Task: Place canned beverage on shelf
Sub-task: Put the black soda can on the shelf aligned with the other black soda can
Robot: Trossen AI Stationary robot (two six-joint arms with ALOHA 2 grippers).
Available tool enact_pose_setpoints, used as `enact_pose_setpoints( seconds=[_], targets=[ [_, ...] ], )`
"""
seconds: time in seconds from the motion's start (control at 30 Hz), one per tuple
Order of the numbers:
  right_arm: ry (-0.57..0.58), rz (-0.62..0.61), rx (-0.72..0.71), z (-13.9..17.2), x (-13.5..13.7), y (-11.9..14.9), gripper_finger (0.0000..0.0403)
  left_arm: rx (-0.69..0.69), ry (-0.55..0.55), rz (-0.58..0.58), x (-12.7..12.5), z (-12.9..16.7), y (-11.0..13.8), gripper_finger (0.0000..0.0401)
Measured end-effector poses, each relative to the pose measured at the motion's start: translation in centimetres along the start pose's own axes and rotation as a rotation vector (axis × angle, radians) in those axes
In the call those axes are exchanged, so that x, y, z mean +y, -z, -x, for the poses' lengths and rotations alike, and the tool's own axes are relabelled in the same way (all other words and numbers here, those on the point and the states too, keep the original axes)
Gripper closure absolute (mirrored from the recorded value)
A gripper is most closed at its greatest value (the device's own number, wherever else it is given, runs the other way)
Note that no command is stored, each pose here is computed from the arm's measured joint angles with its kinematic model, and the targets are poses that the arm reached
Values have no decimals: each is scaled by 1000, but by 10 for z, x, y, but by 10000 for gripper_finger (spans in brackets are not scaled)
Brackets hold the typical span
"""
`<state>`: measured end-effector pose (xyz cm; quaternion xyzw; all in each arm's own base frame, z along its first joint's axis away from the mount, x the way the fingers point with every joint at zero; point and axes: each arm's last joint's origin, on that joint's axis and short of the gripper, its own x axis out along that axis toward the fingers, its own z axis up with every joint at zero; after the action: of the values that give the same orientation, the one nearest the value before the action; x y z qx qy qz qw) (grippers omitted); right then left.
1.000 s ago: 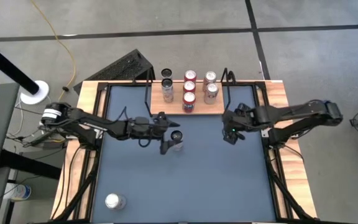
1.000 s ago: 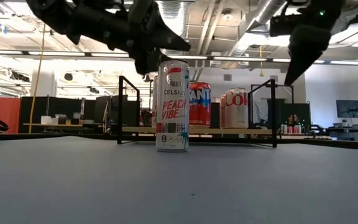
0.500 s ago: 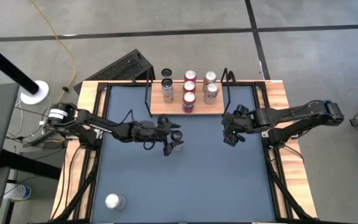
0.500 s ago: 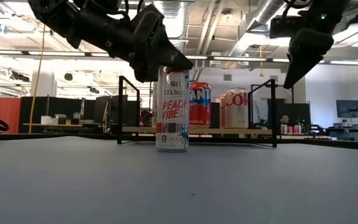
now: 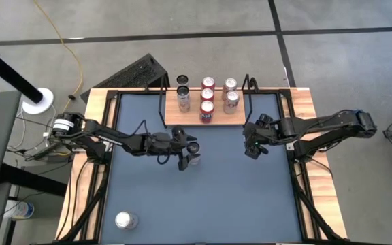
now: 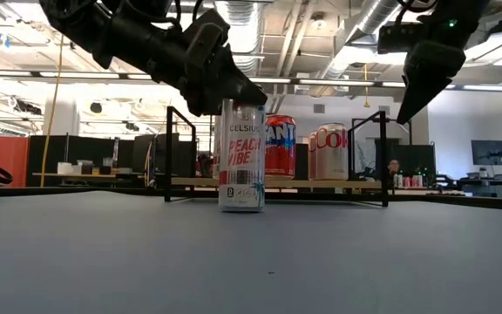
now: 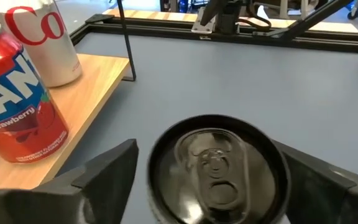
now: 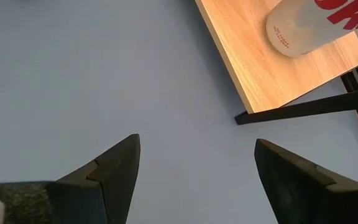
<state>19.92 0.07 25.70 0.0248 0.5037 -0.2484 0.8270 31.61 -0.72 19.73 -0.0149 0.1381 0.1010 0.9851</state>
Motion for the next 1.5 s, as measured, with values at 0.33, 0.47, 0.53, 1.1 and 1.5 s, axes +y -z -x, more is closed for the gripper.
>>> enact_pose_setpoints(
  seconds=[0.33,0.47,0.53,1.1,1.5],
  targets=[
    [-4,-5,-10,0,0,-1,101,9,40,-15,12,5,-7,163],
    [-4,-6,-12,0,0,-1,101,-45,56,-28,28,23,-29,163],
    [-5,-7,-13,0,1,-1,101,-61,47,-40,38,33,-38,160],
    [1,-78,-60,-4,-7,-10,101,-44,112,-245,113,54,-80,149],
    [-6,-67,-85,-4,-7,-13,101,17,82,-264,132,33,-59,148]
  ],
)
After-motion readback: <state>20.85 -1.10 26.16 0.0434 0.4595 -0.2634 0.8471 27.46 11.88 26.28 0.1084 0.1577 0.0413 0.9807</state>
